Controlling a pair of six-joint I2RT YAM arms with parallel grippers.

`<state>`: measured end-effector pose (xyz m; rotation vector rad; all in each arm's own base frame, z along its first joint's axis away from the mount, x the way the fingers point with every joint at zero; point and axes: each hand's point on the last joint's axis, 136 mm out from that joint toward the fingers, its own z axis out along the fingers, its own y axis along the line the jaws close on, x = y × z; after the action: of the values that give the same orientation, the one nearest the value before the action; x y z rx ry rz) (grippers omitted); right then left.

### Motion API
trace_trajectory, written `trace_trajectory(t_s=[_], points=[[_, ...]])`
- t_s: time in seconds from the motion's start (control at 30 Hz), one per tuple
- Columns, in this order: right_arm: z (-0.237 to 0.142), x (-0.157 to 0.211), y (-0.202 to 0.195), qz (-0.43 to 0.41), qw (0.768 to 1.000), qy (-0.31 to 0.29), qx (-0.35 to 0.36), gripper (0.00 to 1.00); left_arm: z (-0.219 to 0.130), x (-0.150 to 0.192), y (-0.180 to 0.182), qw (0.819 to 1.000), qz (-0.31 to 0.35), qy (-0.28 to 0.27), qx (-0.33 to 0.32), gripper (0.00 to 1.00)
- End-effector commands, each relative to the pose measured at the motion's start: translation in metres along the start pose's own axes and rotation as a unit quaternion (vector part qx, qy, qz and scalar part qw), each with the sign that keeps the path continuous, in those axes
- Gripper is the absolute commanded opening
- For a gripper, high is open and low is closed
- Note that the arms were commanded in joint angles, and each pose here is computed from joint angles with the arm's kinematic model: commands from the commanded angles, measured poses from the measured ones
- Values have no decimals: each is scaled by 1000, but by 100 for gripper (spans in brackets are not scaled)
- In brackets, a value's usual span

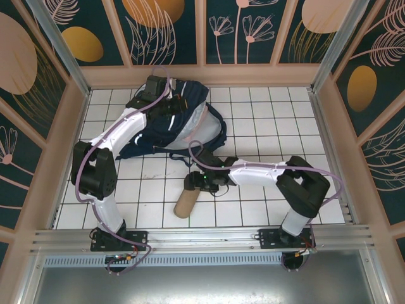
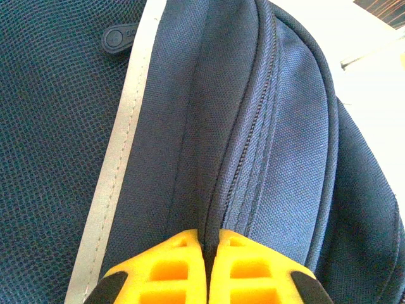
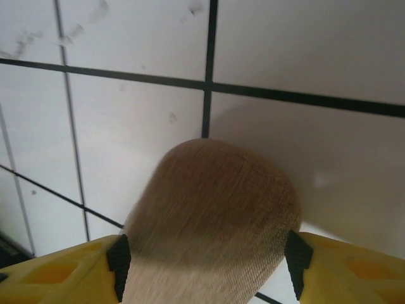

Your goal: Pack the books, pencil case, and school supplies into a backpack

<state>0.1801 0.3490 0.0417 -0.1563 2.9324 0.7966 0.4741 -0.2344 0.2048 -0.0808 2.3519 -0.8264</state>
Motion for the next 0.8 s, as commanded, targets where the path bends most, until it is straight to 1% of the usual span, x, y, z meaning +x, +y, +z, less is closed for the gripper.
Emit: trace_trajectory(t_s=[0.0,0.17,0.27,0.43,0.67,0.77], points=[[14,8,-14,20,998,11,55,70,-17,-4,5,1000,7,-7,-15,2],[16,-5,-26,22,993,-11,113,69,-23,-4,4,1000,13,-8,-17,2],[12,-20,-30,17,991,-30,126,64,-25,-3,4,1000,13,-9,-16,2],[7,-49,-48,21,988,-48,146,62,-25,-2,4,1000,12,-8,-15,2],[-12,-97,-81,16,979,-88,181,62,-23,-6,3,1000,12,-10,-15,2],[-25,-115,-83,3,978,-106,181,64,-21,-7,2,1000,13,-8,-15,2]])
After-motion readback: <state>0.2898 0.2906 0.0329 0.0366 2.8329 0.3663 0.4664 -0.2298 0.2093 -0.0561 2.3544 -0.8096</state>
